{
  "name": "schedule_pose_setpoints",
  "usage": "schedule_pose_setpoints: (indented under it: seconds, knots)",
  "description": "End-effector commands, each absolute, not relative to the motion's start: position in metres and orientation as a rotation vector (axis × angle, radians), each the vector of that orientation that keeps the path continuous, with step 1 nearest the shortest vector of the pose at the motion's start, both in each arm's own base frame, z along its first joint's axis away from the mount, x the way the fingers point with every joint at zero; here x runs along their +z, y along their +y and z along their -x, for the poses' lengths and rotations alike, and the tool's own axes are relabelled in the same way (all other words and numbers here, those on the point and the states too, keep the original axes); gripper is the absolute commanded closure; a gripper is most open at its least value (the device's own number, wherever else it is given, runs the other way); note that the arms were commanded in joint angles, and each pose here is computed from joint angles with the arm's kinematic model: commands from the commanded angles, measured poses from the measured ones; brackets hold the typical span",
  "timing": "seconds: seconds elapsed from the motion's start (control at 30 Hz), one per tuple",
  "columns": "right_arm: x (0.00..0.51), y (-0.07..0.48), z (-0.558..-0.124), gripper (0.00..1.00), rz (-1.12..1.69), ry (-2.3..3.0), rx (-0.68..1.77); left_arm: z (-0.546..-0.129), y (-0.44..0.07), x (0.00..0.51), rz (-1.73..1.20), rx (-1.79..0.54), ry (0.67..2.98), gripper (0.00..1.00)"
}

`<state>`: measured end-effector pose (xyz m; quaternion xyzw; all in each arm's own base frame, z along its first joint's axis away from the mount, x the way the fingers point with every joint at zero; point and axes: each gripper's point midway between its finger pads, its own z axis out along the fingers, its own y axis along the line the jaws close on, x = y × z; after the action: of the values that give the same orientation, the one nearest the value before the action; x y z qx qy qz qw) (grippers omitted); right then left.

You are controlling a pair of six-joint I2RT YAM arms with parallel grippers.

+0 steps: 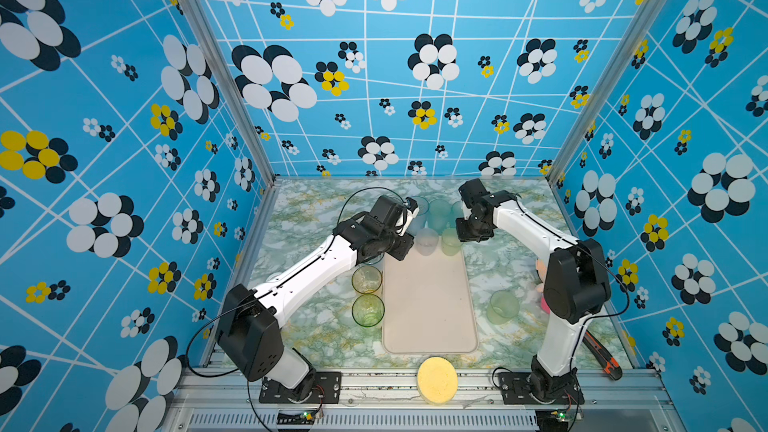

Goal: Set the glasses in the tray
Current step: 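Open the right gripper to release the light green cup on the tray, then reach the left gripper to the second green cup while the right withdraws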

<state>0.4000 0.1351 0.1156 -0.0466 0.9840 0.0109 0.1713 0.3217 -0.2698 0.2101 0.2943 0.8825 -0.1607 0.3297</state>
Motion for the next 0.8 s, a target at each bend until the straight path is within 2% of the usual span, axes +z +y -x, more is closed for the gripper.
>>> schedule_pose_setpoints:
  seconds: [0.0,0.2,0.23,0.27,0.47,0.77]
  knots:
    - [0.146,0.123,-0.397,0.57,0.051,2.693,0.108,-0.310,-0.255,0.222,-0.750,-0.399,2.313,0.56]
    - [0.156,0.083,-0.373,0.53,-0.090,2.617,0.119,-0.277,-0.279,0.230,-0.890,-0.459,2.308,0.56]
    - [0.155,0.074,-0.369,0.52,-0.129,2.611,0.124,-0.269,-0.289,0.232,-0.935,-0.469,2.300,0.56]
    - [0.153,0.065,-0.366,0.52,-0.168,2.609,0.134,-0.260,-0.299,0.232,-0.981,-0.478,2.295,0.60]
    - [0.139,0.022,-0.349,0.52,-0.353,2.608,0.151,-0.223,-0.368,0.228,-1.174,-0.560,2.247,0.65]
    - [0.133,-0.012,-0.331,0.52,-0.497,2.581,0.194,-0.212,-0.448,0.185,-1.318,-0.605,2.272,0.66]
